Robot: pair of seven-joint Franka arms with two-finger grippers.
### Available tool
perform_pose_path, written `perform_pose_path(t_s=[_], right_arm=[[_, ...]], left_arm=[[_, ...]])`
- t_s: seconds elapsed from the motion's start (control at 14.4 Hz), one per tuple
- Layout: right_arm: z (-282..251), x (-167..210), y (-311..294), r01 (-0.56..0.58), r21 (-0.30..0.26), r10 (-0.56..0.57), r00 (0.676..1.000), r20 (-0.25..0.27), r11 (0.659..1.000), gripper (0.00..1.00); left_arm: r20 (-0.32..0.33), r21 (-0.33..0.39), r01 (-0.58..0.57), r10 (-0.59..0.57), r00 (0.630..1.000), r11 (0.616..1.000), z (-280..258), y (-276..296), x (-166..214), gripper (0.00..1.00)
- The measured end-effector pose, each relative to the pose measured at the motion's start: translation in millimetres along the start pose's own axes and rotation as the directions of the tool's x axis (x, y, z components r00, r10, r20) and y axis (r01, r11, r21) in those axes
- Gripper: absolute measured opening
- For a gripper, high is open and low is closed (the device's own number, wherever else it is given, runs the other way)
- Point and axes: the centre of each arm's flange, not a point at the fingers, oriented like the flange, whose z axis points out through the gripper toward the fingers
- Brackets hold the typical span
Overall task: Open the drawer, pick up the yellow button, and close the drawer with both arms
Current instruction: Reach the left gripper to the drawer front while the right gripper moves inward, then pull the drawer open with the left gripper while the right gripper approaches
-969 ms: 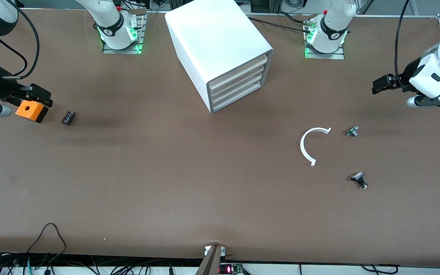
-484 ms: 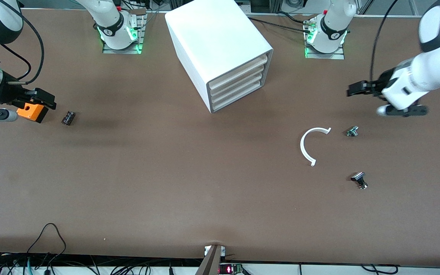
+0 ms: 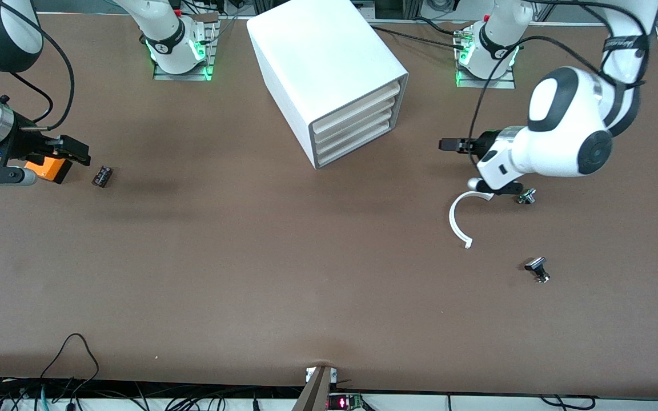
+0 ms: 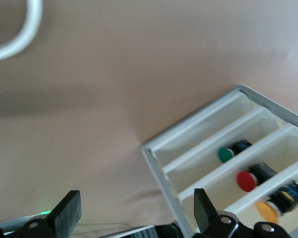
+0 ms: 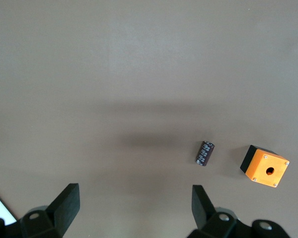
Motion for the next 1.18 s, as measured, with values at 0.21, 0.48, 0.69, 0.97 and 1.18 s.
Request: perform_pose_path(t_s=[0.21, 0.48, 0.69, 0.97, 1.18], right_arm=[[5, 4, -10, 0.056, -0.001, -0.056, 0.998, 0.001, 0.998, 1.00], [10, 10, -30, 0.083, 0.052, -0.082, 0.997, -0.015, 0.995, 1.00], [21, 16, -54, 0.121, 0.057, -0.121, 0.993, -0.003, 0.991, 1.00], [19, 22, -79, 0.194, 0.050, -0.194, 0.981, -0.013, 0.980, 1.00], [22, 25, -79, 0.279, 0.051, -0.279, 0.960, -0.016, 0.959, 1.00]], left_arm=[[0.097, -0.075, -0.001, 0.009, 0.995, 0.997, 45, 24, 5, 1.00], [0.209, -0.144, -0.053, 0.083, 0.974, 0.988, 101, 81, -23, 1.00], [0.246, -0.192, -0.103, 0.149, 0.958, 0.976, 122, 103, -39, 1.00], [0.242, -0.229, -0.201, 0.256, 0.936, 0.952, 134, 90, -39, 1.00], [0.238, -0.296, -0.232, 0.307, 0.921, 0.926, 144, 79, -40, 0.98]])
